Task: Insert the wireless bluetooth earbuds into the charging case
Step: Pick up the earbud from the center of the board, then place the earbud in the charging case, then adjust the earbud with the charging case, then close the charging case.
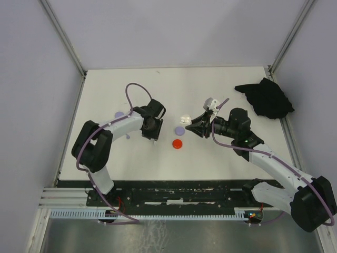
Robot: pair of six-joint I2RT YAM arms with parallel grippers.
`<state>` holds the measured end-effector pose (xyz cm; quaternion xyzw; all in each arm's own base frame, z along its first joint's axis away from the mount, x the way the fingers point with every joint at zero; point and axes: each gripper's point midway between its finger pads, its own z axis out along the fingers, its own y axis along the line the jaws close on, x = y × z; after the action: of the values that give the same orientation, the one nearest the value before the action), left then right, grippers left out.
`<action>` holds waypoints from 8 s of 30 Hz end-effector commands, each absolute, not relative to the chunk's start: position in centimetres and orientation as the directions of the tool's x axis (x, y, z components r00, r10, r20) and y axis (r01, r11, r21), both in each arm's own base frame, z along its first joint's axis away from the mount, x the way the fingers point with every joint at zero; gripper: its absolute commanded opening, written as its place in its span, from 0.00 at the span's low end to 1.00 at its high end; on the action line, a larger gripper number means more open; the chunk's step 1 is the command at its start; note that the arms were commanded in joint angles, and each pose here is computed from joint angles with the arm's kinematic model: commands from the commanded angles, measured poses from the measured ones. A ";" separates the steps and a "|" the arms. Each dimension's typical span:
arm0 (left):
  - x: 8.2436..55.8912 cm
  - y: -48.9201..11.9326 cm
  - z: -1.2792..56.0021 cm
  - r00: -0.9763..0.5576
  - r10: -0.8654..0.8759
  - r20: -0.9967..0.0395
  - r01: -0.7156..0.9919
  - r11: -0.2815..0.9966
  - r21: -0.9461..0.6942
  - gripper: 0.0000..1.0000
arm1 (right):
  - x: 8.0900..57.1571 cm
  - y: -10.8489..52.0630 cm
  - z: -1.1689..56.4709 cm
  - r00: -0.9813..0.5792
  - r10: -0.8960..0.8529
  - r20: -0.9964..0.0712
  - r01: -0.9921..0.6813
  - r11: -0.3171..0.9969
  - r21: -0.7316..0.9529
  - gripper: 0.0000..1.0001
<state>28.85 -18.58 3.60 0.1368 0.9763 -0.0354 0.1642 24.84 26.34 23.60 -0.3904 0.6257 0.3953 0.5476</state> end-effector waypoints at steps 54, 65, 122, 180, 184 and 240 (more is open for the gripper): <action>26.6 -26.4 36.1 -0.010 0.008 -1.000 0.715 0.699 -0.002 0.20 | 27.0 29.9 30.5 0.032 0.131 -0.991 -0.919 0.395 0.022 0.02; 25.3 -29.0 36.8 0.129 0.034 -0.991 0.765 0.633 0.121 0.20 | 26.6 30.2 31.3 0.032 0.166 -0.986 -0.923 0.383 0.035 0.02; 23.5 -29.6 35.4 0.130 0.099 -0.987 0.752 0.638 0.163 0.58 | 26.9 29.1 31.5 0.049 0.185 -0.981 -0.888 0.458 0.043 0.02; 28.5 -30.2 33.3 -0.259 0.154 -0.954 0.747 0.658 -0.096 0.62 | 26.9 29.7 31.3 0.018 0.194 -0.981 -0.902 0.426 0.068 0.02; 28.8 -30.3 33.2 -0.268 0.149 -0.952 0.736 0.669 -0.102 0.62 | 26.8 29.8 31.3 0.011 0.197 -0.980 -0.906 0.418 0.074 0.02; 31.7 -23.7 28.1 -0.599 0.015 -0.800 0.601 0.670 -0.437 0.67 | 29.1 26.8 22.2 -0.400 0.123 -0.908 -0.749 0.527 0.402 0.02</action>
<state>27.79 -28.43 30.05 0.2905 0.7415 -0.4885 0.3566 27.62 29.66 24.61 -0.2805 0.6472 0.4810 0.5206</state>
